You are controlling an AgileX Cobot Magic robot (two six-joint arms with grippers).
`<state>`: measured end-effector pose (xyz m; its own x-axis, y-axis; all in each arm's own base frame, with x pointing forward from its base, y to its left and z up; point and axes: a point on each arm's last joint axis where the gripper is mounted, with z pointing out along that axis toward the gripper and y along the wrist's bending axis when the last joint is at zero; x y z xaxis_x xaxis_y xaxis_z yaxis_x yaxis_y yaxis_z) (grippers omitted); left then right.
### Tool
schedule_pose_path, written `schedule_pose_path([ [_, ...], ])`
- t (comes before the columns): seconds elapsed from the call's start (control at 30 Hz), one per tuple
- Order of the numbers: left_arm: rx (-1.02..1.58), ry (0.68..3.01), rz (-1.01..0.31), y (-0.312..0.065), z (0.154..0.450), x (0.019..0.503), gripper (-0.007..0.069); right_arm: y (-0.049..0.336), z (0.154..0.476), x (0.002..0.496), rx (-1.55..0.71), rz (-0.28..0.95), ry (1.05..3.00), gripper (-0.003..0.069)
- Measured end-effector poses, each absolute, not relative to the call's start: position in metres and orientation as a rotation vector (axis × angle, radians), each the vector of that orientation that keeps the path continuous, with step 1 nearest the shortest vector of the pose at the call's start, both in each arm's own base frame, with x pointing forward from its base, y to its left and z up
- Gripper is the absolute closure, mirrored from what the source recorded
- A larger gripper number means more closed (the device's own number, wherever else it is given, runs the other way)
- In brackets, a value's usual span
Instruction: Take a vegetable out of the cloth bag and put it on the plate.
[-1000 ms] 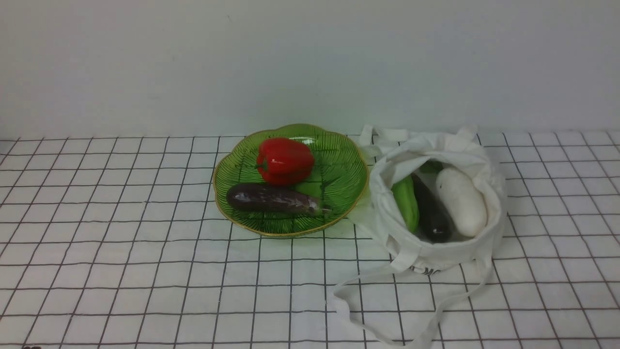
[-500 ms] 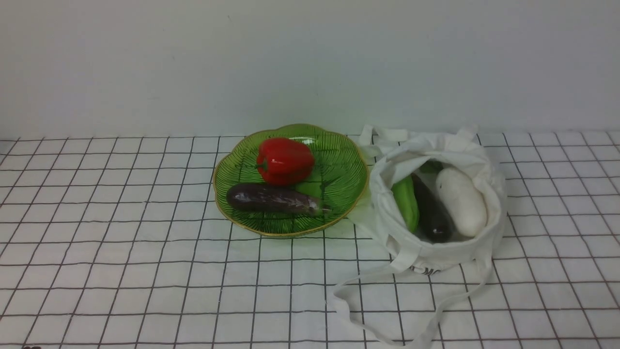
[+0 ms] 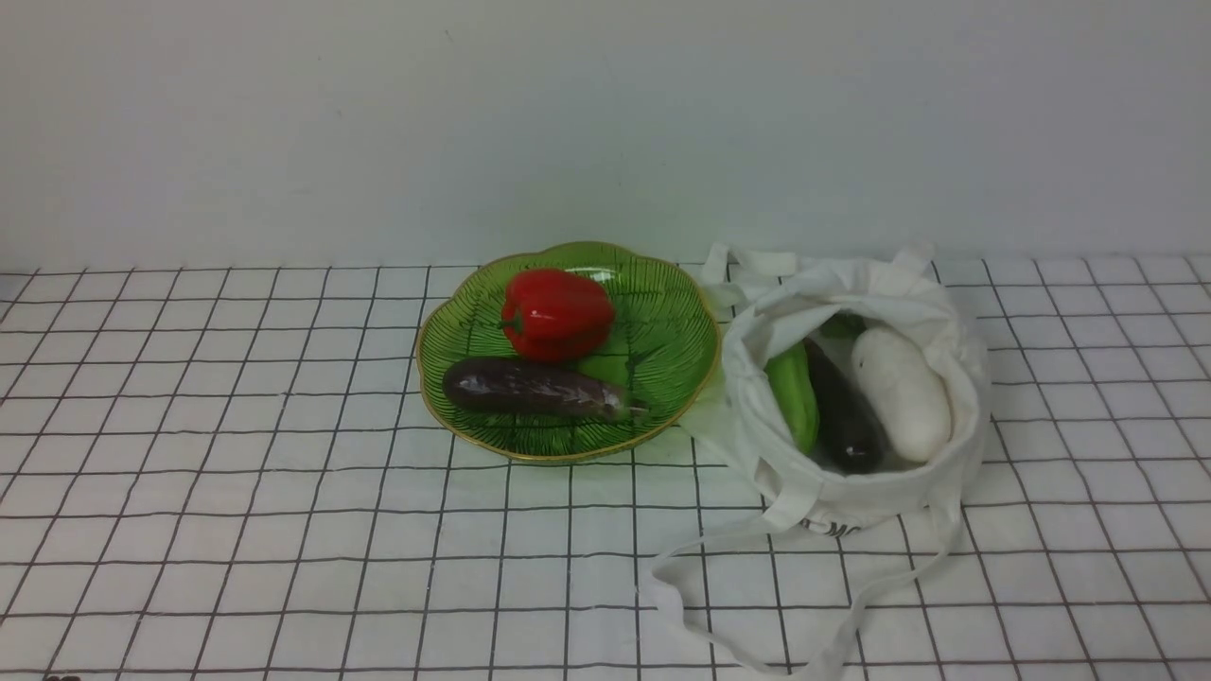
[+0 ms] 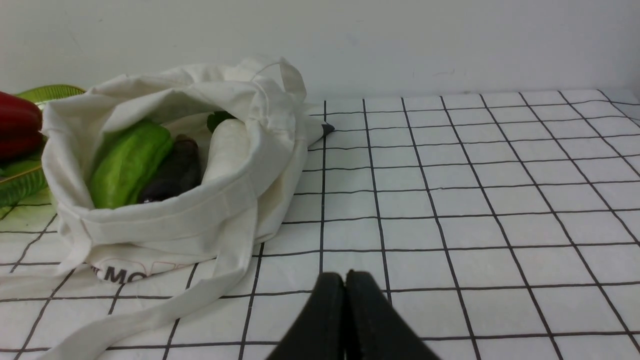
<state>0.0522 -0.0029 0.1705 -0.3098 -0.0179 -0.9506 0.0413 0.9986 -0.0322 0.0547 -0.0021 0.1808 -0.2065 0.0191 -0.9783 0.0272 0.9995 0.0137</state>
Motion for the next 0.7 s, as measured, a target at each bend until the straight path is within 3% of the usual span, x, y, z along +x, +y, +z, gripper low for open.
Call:
schedule_pose_path([
  [0.7,0.017,1.885,-0.059,-0.0029,0.1705,0.0522,0.0633,-0.0009,0.1808,0.0548,0.024,0.017,1.779,0.0673],
])
